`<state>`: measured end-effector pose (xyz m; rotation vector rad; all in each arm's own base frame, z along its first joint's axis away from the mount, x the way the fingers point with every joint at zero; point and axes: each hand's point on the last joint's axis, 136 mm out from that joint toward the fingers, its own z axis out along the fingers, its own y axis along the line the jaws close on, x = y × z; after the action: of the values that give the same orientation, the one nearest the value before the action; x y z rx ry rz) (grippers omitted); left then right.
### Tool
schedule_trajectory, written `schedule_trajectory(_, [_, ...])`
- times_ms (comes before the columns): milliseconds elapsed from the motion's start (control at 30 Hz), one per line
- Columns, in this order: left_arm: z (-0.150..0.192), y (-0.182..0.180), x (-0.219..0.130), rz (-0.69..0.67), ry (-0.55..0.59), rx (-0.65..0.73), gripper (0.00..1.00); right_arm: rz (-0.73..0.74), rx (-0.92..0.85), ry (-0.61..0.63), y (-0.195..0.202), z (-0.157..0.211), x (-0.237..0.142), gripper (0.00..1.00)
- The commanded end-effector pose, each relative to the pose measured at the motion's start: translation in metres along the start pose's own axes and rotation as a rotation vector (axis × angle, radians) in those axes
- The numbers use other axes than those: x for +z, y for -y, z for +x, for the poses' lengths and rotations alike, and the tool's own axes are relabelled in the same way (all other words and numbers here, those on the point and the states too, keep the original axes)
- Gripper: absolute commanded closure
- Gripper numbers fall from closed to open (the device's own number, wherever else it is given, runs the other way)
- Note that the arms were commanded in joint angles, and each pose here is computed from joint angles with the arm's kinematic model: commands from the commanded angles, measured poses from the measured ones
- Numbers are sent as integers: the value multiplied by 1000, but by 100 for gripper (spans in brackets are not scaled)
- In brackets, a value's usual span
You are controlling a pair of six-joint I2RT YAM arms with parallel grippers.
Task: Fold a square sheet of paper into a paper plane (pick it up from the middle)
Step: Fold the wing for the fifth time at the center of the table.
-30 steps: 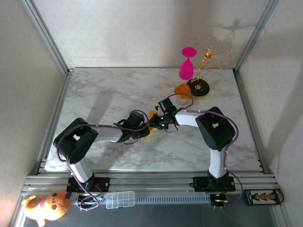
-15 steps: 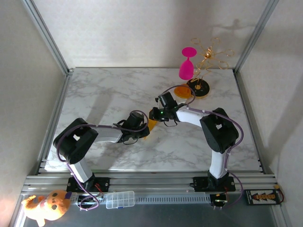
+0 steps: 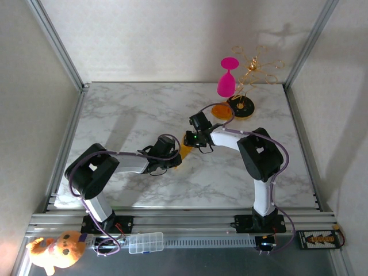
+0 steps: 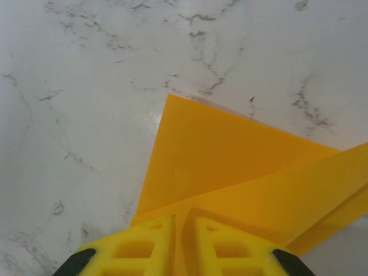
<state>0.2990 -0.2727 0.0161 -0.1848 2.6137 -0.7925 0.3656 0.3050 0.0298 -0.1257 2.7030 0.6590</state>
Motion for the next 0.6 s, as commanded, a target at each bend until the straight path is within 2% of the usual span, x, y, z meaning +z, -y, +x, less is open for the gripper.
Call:
schedule_trajectory(0, [33, -38, 5, -129, -113, -8, 100, 74, 16, 9, 15, -5, 1, 83])
schedule_trajectory(300, [35, -45, 4, -152, -109, -21, 100, 98, 58, -6, 30, 1, 5, 83])
schedule_trajectory(567, [26, -31, -1, -112, -81, -24, 100, 108, 110, -59, 52, 30, 11, 83])
